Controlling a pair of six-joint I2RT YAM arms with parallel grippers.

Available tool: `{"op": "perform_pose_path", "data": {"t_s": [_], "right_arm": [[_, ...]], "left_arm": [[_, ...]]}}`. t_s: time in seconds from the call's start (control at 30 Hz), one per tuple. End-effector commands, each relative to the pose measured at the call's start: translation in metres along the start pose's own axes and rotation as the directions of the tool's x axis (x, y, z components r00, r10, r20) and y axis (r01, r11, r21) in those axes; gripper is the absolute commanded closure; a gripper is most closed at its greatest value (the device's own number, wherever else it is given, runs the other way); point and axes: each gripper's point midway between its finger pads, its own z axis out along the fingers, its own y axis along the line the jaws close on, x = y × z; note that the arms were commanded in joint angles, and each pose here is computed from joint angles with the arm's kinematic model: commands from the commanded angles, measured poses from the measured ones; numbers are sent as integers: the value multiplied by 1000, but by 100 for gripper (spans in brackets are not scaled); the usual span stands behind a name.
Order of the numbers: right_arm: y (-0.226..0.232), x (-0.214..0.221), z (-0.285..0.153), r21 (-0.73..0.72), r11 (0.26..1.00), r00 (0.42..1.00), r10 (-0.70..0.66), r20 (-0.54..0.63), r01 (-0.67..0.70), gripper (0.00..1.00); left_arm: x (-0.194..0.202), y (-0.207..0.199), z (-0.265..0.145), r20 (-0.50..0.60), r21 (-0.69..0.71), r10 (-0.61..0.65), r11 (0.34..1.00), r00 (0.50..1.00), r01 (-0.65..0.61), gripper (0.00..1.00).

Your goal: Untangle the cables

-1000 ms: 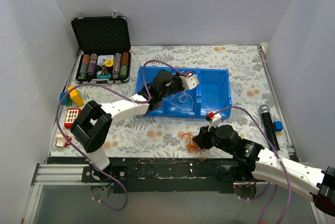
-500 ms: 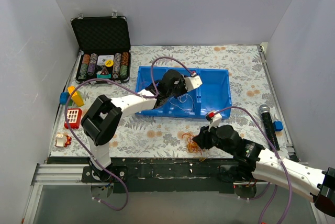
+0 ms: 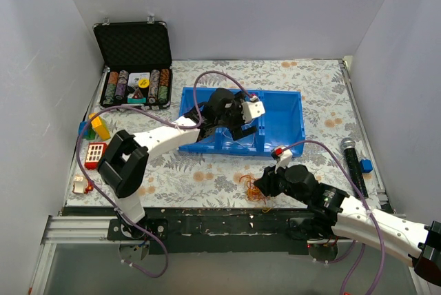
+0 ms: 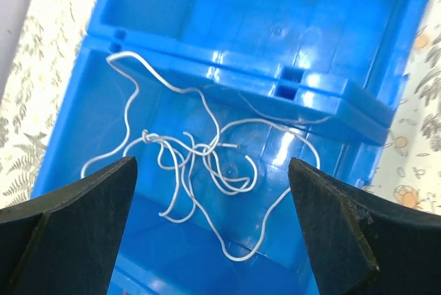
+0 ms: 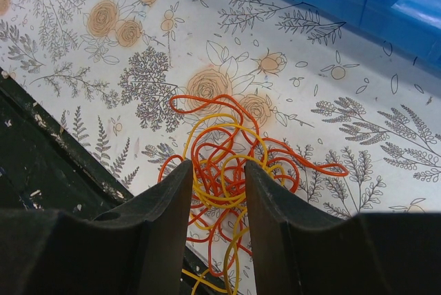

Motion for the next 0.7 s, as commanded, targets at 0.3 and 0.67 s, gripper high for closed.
{"op": "perform_pose_path", "data": {"t_s": [0.3, 0.67], "right_arm": [[6, -30, -9, 12, 1000, 997, 23, 76, -24, 55], [13, -71, -29, 18, 999, 983, 27, 181, -31, 63]], "left_arm": [[-96, -25, -89, 357, 219, 5, 972, 934, -89, 4], [-13, -150, -119, 250, 530, 37, 831, 968, -169, 11]]}}
